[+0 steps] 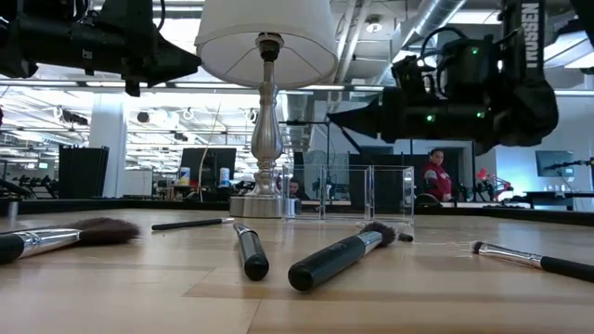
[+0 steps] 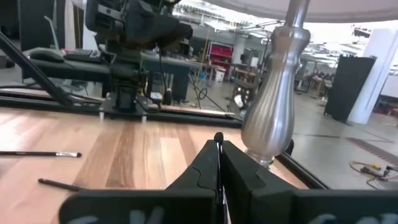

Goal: Put items in baskets/containers
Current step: Put the black eyeshadow brush into the transparent organizer, then put the black liner brush into the transparent organizer

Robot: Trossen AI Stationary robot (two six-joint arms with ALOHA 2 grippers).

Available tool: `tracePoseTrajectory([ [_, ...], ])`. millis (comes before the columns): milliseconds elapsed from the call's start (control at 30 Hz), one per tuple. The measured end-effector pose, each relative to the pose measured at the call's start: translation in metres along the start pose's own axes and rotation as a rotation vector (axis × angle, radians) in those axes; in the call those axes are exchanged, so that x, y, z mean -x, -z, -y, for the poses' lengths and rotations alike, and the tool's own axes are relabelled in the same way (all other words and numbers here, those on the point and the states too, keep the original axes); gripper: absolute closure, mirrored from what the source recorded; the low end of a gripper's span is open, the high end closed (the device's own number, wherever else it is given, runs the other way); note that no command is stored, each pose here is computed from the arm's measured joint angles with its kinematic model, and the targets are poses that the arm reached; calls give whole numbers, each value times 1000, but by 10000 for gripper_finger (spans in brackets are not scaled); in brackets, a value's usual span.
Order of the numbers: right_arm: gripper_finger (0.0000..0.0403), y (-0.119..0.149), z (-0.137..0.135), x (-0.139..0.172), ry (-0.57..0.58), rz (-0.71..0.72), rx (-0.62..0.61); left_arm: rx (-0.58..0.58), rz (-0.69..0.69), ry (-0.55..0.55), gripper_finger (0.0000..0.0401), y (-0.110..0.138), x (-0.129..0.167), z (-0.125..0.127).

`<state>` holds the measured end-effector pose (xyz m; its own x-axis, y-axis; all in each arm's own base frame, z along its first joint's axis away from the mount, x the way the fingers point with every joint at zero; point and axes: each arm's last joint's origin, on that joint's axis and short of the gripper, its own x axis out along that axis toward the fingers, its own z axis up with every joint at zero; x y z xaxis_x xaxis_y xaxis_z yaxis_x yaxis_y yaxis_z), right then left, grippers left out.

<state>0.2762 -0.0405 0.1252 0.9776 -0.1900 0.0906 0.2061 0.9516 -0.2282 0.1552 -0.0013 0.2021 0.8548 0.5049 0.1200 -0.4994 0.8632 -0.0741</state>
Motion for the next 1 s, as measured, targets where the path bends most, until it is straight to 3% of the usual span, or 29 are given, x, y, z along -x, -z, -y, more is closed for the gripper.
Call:
tracePoseTrajectory([
  [467, 378, 7, 1, 5, 6, -38, 10, 0, 0, 0, 292, 0, 0, 0],
  [767, 348, 10, 6, 7, 217, -104, 8, 0, 0, 0, 292, 0, 0, 0],
  [1000, 317, 7, 4, 7, 218, -95, 6, 0, 0, 0, 292, 0, 0, 0],
])
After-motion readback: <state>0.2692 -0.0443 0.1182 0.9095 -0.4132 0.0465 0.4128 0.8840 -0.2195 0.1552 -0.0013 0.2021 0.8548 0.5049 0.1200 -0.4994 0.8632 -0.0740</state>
